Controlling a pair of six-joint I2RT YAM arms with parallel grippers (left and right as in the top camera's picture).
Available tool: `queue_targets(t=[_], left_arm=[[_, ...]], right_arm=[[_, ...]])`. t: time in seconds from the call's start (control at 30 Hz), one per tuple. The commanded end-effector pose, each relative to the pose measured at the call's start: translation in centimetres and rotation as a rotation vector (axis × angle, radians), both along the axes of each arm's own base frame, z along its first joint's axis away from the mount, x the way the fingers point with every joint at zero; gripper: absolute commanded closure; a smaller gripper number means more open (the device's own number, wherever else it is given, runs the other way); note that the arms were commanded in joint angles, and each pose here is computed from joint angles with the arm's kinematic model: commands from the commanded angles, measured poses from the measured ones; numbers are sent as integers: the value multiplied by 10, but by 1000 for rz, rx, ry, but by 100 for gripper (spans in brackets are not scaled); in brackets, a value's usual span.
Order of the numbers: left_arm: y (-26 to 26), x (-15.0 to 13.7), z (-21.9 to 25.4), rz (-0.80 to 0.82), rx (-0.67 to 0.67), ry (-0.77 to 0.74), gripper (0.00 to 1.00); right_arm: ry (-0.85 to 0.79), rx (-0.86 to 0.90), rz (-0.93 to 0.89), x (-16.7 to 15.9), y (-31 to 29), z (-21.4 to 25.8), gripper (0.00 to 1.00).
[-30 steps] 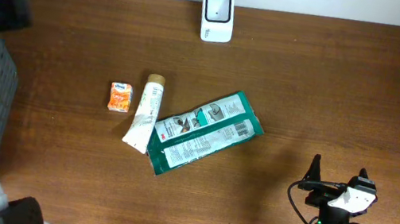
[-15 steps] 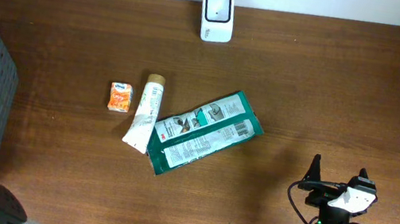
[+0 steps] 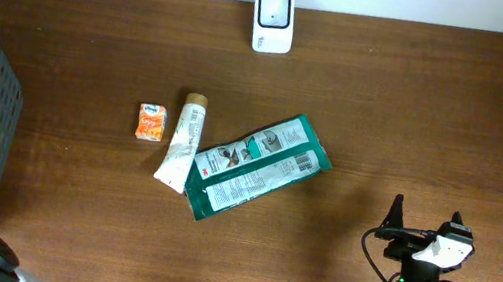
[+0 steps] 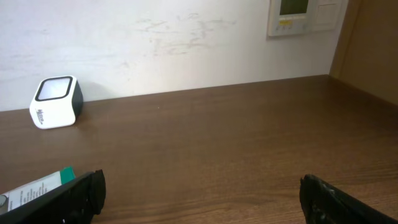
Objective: Scan the item barcode
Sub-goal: 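Reach back into the basket and grasp the light green tissue pack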
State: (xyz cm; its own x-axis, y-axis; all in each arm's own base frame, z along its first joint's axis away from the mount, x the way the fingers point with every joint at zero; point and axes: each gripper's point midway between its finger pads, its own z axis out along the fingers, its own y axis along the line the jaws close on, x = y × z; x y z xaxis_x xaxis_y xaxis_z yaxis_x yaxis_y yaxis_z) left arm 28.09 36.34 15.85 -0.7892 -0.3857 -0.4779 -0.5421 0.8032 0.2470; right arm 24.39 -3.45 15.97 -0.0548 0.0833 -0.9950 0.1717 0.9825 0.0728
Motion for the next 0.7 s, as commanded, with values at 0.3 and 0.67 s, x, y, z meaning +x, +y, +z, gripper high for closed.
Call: queue_targets(t=[0.3, 0.67], left_arm=[[40, 7, -69, -77, 73, 163, 34], [54, 10, -115, -72, 73, 216, 38]], right_arm=[[3, 2, -23, -1, -4, -2, 2], [3, 2, -23, -1, -4, -2, 2]])
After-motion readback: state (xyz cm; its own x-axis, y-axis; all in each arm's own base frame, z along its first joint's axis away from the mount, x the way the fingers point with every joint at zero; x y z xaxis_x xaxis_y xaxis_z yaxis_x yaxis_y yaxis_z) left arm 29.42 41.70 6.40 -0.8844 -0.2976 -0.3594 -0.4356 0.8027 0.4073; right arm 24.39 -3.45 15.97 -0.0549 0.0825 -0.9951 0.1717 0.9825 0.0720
